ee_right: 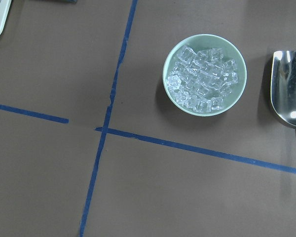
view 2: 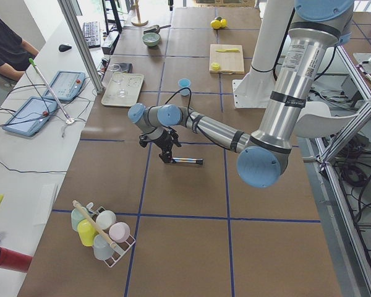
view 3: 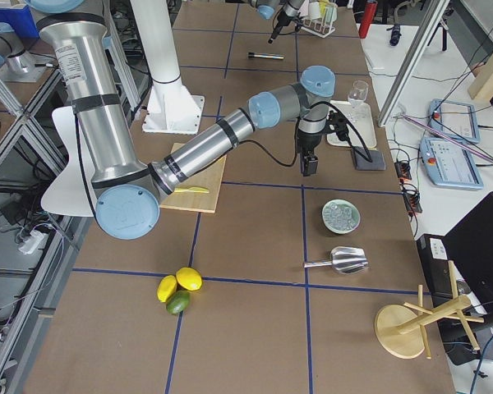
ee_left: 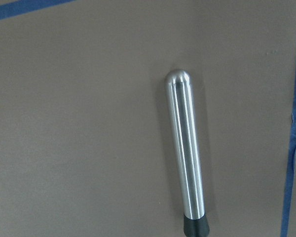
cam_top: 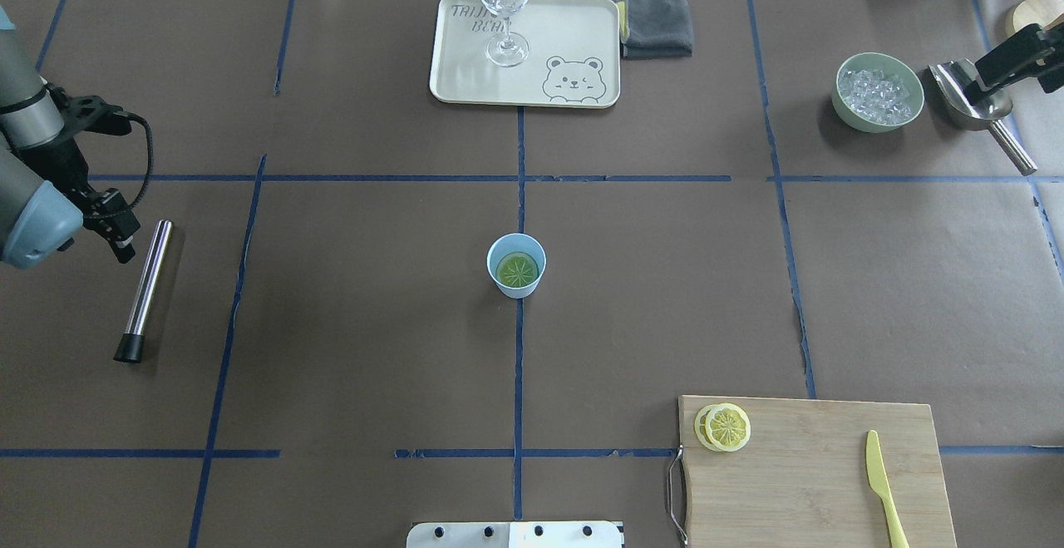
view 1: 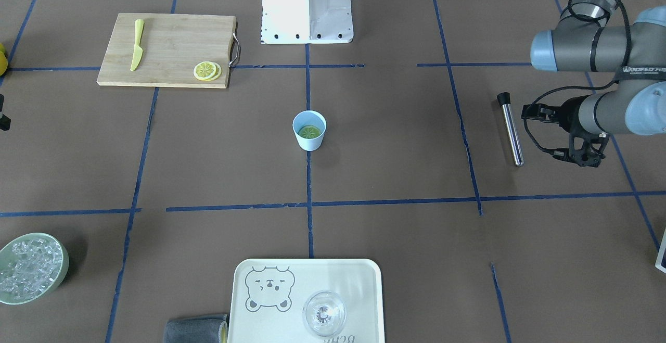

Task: Squeeze lemon into cup
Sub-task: 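Lower the left gripper over the steel muddler stick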

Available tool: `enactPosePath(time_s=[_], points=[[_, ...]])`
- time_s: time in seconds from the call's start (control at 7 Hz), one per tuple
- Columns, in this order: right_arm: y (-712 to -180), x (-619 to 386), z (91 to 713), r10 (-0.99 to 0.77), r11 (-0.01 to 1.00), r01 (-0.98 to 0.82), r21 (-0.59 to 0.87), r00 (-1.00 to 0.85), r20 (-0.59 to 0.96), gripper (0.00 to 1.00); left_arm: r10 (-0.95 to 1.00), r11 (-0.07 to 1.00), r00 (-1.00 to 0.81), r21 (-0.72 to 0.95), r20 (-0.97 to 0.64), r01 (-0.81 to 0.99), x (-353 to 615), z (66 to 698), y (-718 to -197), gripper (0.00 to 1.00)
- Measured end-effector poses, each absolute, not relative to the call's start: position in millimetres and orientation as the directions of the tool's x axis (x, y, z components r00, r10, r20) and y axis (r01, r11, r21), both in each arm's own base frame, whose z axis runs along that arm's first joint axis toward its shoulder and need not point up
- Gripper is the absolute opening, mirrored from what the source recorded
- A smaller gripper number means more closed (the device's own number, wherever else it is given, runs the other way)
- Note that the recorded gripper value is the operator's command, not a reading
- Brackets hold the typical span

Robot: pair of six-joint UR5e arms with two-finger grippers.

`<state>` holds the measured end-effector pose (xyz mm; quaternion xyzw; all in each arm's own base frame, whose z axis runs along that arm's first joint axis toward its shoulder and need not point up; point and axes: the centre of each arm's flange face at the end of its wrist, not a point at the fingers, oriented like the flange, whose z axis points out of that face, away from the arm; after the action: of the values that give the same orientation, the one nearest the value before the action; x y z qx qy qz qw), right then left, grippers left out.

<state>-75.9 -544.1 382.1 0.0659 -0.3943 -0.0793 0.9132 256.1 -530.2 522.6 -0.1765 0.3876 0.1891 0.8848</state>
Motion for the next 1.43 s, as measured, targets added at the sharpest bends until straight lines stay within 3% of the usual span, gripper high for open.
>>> enactPosePath(time_s=[1.43], points=[[-540.7, -64.1, 381.1, -0.200, 0.977, 0.083, 0.196, 0.673, 0.712, 1.00, 0.091, 0.895, 0.675, -0.237, -0.732, -0.378, 301.1, 553.6, -529.5, 1.00]])
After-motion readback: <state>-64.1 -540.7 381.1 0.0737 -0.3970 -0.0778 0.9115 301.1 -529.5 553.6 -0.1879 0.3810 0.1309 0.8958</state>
